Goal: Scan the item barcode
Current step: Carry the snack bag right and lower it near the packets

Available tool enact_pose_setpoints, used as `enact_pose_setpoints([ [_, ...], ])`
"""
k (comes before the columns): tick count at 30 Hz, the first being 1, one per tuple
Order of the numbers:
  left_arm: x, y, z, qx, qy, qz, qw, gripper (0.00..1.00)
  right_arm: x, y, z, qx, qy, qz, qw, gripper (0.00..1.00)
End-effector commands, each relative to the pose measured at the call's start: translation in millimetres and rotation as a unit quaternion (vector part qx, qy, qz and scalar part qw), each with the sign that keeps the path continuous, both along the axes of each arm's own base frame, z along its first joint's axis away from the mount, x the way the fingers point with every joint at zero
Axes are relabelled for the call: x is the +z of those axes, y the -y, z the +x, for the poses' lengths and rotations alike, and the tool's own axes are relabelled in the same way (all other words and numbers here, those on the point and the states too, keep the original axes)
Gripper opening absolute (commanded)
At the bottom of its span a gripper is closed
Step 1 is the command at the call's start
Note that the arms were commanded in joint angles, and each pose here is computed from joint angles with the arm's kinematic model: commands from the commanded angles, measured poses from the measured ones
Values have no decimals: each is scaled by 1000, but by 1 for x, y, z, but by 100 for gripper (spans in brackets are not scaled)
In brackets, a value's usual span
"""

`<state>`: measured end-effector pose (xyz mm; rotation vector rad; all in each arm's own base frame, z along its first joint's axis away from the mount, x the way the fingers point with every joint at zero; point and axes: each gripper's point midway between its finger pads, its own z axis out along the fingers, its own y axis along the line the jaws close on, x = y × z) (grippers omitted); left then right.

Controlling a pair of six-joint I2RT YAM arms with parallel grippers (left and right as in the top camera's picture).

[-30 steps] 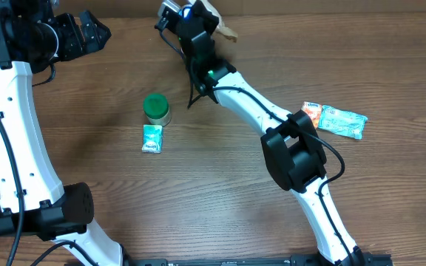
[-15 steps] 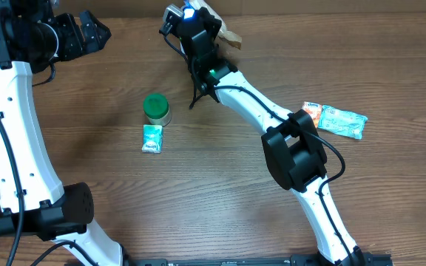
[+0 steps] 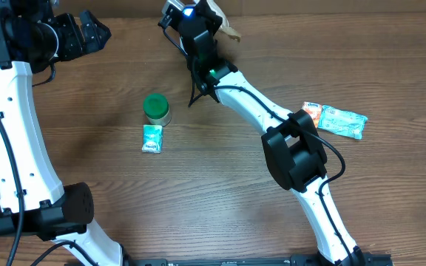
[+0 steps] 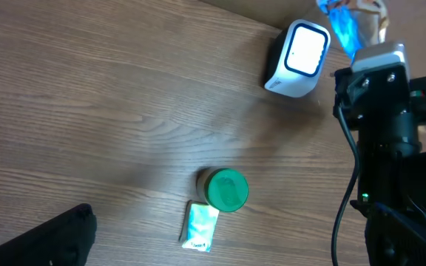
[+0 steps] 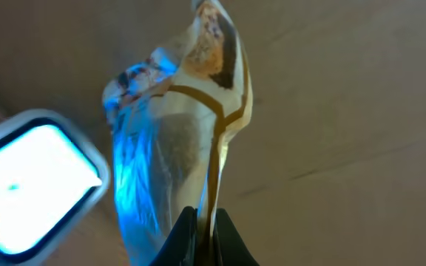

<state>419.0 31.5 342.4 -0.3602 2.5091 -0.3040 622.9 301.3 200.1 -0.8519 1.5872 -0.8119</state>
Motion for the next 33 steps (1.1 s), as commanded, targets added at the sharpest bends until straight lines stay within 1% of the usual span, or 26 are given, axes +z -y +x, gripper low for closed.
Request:
enact_pose_setpoints([
  [1, 1, -1, 0, 3, 2, 2, 1000, 100, 46, -5, -13, 16, 0, 105, 994, 4],
  [4, 1, -1, 0, 3, 2, 2, 1000, 100, 64, -3, -29, 22, -34, 177, 983, 4],
  [7, 1, -1, 0, 3, 2, 2, 1000, 100, 93, -3, -50, 37, -67, 264, 961, 4],
  [8, 1, -1, 0, 3, 2, 2, 1000, 100, 105, -3, -60, 48, -84, 301, 949, 4],
  [9, 1, -1, 0, 3, 2, 2, 1000, 100, 123, -3, -76, 63, -110, 356, 926, 4],
  [11, 1, -1, 0, 3, 2, 2, 1000, 100, 146, 4, -99, 74, -154, 428, 887, 4],
  [14, 1, -1, 0, 3, 2, 2, 1000, 100, 162, 23, -127, 63, -211, 494, 841, 4],
  [16, 1, -1, 0, 3, 2, 2, 1000, 100, 163, 42, -145, 40, -254, 528, 810, 4],
  [17, 1, -1, 0, 3, 2, 2, 1000, 100, 160, 61, -157, 10, -282, 546, 789, 4],
  [18, 1, -1, 0, 3, 2, 2, 1000, 100, 157, 71, -162, -7, -292, 552, 781, 4],
  [20, 1, -1, 0, 2, 2, 2, 1000, 99, 138, 118, -176, -98, -322, 570, 750, 4],
  [25, 1, -1, 0, 2, 2, 2, 1000, 100, 78, 219, -203, -285, -370, 556, 688, 4],
  [28, 1, -1, 0, 2, 2, 2, 1000, 100, 42, 263, -212, -359, -382, 552, 649, 4],
  [29, 1, -1, 0, 3, 2, 2, 1000, 100, 23, 281, -215, -387, -385, 551, 632, 4],
  [33, 1, -1, 0, 2, 2, 2, 1000, 100, -29, 324, -224, -445, -384, 553, 591, 4],
])
